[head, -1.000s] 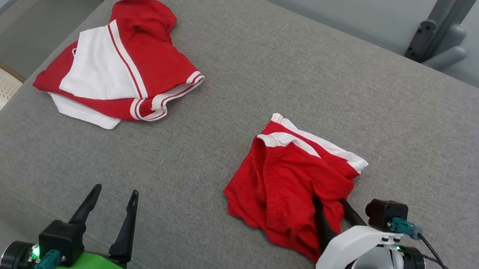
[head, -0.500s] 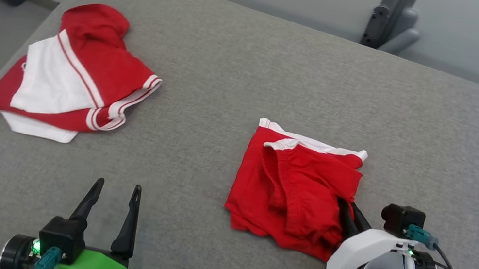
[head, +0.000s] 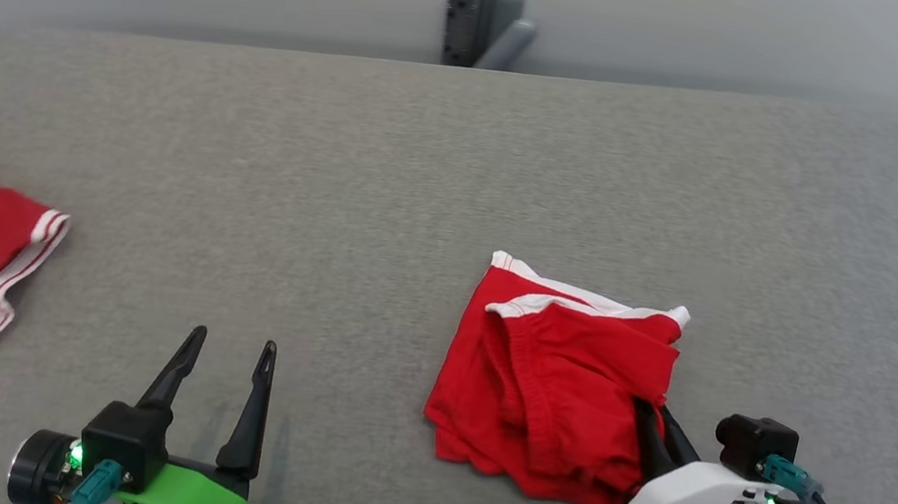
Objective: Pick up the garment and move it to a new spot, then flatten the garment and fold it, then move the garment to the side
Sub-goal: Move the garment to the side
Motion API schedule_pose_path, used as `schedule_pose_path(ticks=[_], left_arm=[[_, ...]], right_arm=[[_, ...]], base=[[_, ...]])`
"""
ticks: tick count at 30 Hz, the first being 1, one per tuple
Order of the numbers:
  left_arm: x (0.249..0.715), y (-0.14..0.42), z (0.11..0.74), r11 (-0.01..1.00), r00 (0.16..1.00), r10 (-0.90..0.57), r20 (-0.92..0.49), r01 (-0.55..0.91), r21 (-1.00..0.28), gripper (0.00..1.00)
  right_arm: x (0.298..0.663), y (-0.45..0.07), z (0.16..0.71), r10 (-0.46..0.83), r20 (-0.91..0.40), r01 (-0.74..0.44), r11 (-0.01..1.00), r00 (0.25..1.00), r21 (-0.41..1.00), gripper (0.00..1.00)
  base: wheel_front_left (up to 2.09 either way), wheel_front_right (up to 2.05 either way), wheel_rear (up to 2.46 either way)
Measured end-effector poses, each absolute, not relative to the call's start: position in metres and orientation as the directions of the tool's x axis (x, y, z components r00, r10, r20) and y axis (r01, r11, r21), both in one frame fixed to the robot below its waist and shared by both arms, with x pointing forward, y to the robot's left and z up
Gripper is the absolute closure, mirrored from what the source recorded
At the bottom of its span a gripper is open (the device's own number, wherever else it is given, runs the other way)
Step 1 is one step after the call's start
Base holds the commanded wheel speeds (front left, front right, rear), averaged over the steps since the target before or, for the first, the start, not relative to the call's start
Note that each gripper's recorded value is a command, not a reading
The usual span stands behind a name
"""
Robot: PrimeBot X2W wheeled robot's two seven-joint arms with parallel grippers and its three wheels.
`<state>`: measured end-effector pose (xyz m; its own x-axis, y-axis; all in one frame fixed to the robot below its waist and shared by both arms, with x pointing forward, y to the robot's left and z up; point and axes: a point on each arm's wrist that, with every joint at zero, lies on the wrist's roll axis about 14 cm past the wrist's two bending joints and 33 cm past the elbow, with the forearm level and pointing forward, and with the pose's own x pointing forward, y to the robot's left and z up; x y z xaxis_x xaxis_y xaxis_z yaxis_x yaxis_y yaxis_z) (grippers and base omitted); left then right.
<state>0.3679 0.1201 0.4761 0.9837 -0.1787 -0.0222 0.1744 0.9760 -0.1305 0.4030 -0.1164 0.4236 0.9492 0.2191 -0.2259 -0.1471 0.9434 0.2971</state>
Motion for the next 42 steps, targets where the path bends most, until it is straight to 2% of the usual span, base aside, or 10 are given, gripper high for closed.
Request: schedule_pose_path(ticks=[6,15,22,27,36,40,41,42], left_arm=[[0.391,0.046,0.494,0.912,0.919,-0.393,0.041,0.395,-0.114,0.0],[0.409,-0.026,0.501,0.806,0.814,-0.575,0.083,0.581,-0.109,0.0],[0.425,-0.04,0.486,0.78,0.789,-0.611,0.067,0.614,-0.12,0.0],[0.444,-0.032,0.479,0.792,0.8,-0.596,0.071,0.6,-0.11,0.0],[0.464,0.025,0.452,0.876,0.88,-0.474,0.015,0.473,-0.098,0.0],[0.465,0.049,0.436,0.904,0.907,-0.421,-0.028,0.417,-0.09,0.0],[0.465,0.054,0.432,0.91,0.912,-0.409,-0.04,0.405,-0.088,0.0],[0.465,0.059,0.428,0.915,0.916,-0.399,-0.05,0.394,-0.087,0.0]], right_arm=[[0.377,-0.169,0.434,0.075,-0.194,-0.013,0.954,0.978,0.3,1.0],[0.359,-0.213,0.435,-0.058,-0.195,0.117,0.944,0.979,0.308,1.0],[0.391,-0.232,0.446,-0.079,-0.177,0.118,0.967,0.981,0.224,1.0],[0.432,-0.279,0.461,-0.138,-0.162,0.154,0.984,0.977,0.089,1.0],[0.487,-0.375,0.458,-0.283,-0.227,0.244,0.952,0.932,-0.187,1.0],[0.503,-0.4,0.45,-0.336,-0.246,0.274,0.928,0.909,-0.253,1.0],[0.506,-0.401,0.445,-0.342,-0.256,0.274,0.924,0.904,-0.265,0.7],[0.509,-0.403,0.441,-0.348,-0.263,0.275,0.921,0.9,-0.277,0.19]], base=[[0.0,0.0,0.0],[0.0,0.0,0.0],[0.0,0.0,0.0],[0.0,0.0,0.0],[0.0,0.0,0.0],[0.0,0.0,0.0],[0.0,0.0,0.0],[0.0,0.0,0.0]])
